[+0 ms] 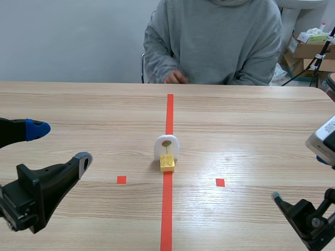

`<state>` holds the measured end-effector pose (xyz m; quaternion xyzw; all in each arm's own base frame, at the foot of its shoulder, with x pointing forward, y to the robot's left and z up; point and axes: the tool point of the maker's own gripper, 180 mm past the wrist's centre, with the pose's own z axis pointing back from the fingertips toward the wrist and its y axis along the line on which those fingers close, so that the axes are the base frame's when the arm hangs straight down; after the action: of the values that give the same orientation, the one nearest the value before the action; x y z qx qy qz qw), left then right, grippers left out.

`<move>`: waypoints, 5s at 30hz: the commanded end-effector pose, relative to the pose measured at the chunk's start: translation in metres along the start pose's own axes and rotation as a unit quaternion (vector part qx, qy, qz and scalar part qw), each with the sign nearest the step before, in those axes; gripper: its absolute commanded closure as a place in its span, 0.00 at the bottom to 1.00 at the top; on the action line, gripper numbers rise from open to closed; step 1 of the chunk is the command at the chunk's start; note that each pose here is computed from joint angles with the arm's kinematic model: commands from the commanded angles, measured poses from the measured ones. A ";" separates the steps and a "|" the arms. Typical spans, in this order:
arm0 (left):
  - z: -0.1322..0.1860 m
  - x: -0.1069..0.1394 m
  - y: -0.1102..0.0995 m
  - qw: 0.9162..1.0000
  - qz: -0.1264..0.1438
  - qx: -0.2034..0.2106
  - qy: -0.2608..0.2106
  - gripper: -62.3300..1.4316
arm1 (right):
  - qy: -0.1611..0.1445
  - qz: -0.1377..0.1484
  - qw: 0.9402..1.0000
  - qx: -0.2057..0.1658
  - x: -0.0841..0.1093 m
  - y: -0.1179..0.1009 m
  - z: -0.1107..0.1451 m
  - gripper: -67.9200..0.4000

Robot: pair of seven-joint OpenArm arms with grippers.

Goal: Do the leaf sorting experiment

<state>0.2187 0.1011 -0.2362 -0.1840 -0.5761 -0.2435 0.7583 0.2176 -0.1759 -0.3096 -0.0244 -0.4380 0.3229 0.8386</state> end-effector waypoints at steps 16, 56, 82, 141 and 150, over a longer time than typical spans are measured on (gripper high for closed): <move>-0.001 0.009 -0.002 1.000 0.002 -0.004 -0.016 0.06 | -0.010 0.011 1.000 -0.004 0.008 -0.004 0.002 0.06; 0.009 0.015 0.029 0.999 -0.036 0.036 -0.009 0.06 | -0.079 0.164 0.970 0.163 0.137 0.045 -0.176 0.06; 0.009 0.014 0.029 0.999 -0.036 0.036 -0.003 0.06 | -0.073 0.182 0.962 0.189 0.137 0.099 -0.196 0.53; 0.009 0.014 0.028 0.999 -0.032 0.031 -0.005 0.06 | -0.021 -0.195 0.959 -0.204 0.064 -0.205 -0.189 0.97; 0.009 0.015 0.028 0.999 -0.032 0.031 -0.005 0.06 | 0.020 -0.253 0.946 -0.200 0.021 -0.191 -0.187 0.97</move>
<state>0.2292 0.1302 -0.2298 -0.1361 -0.5794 -0.2490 0.7641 0.4558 -0.2665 -0.3656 -0.0847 -0.4441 0.0073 0.8919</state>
